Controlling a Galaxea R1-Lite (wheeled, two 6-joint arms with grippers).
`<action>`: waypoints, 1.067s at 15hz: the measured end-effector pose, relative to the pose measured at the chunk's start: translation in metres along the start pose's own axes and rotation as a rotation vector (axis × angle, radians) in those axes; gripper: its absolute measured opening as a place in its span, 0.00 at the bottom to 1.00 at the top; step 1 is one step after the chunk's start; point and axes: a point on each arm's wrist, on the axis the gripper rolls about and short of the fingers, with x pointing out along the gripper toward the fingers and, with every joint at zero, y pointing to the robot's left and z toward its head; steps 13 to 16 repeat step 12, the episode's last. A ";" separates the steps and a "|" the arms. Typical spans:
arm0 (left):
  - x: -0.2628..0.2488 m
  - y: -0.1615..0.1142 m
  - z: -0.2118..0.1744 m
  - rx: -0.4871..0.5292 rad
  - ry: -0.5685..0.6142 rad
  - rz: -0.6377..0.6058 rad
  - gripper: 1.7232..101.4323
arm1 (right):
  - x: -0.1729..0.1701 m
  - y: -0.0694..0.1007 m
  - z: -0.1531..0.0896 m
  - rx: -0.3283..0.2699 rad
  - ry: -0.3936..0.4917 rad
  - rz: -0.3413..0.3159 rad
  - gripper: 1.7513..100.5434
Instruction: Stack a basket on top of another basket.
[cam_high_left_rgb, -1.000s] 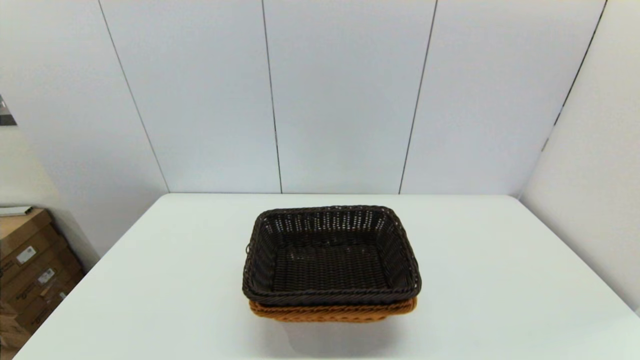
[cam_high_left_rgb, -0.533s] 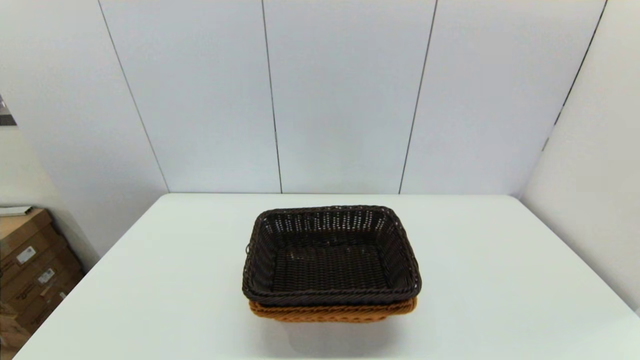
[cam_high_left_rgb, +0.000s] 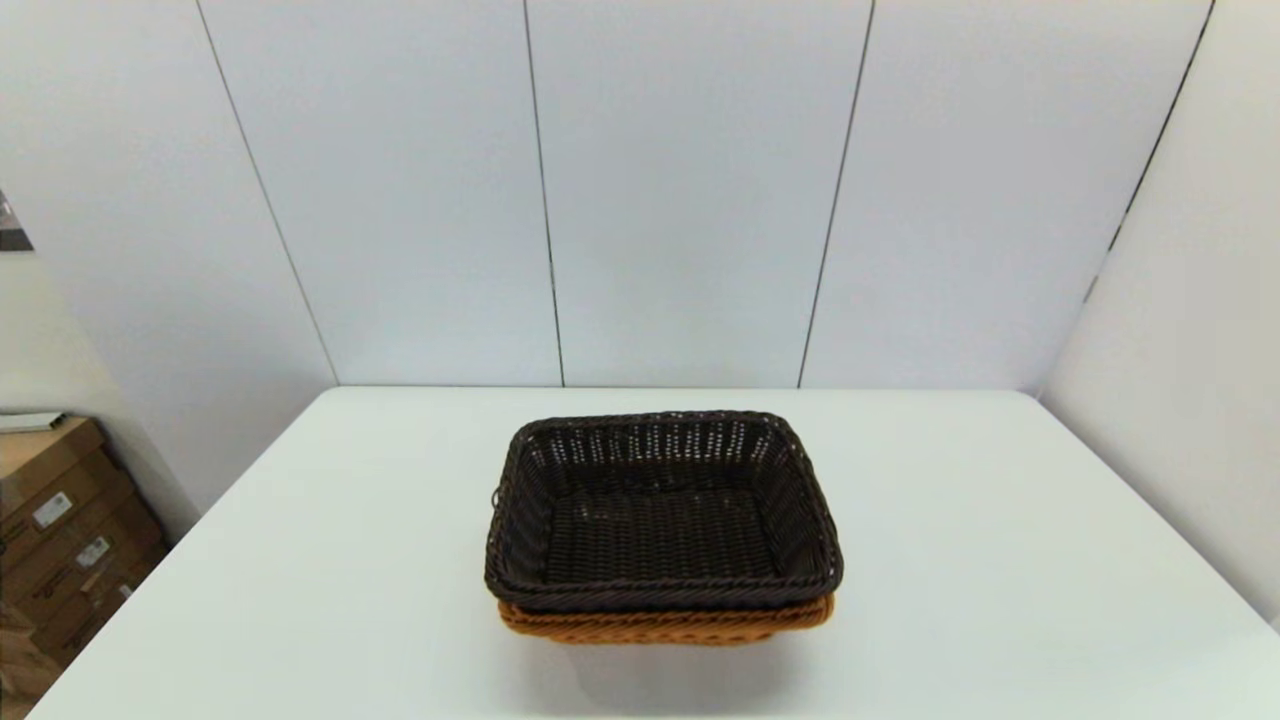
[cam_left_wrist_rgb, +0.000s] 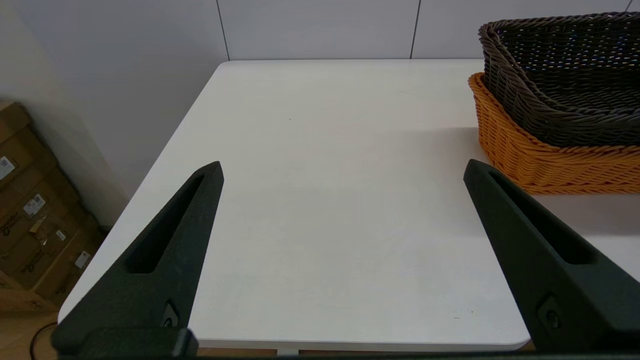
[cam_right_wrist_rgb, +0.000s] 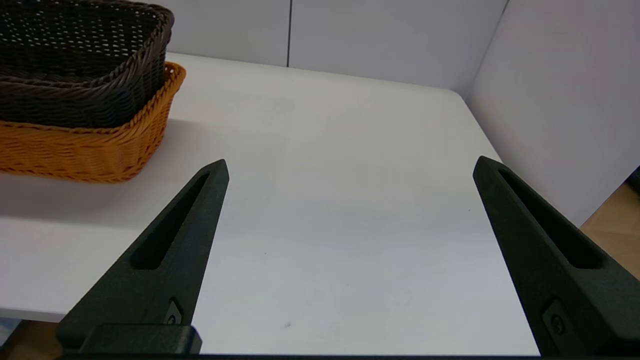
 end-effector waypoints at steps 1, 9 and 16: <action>0.000 0.000 0.000 0.000 0.000 0.000 0.96 | 0.000 0.000 0.000 0.000 0.000 0.000 0.96; 0.000 0.000 0.000 0.000 0.000 0.000 0.96 | 0.000 0.000 0.000 0.015 0.002 0.001 0.96; 0.000 0.000 0.000 0.000 0.000 0.000 0.96 | 0.000 0.000 0.000 0.013 0.002 0.001 0.96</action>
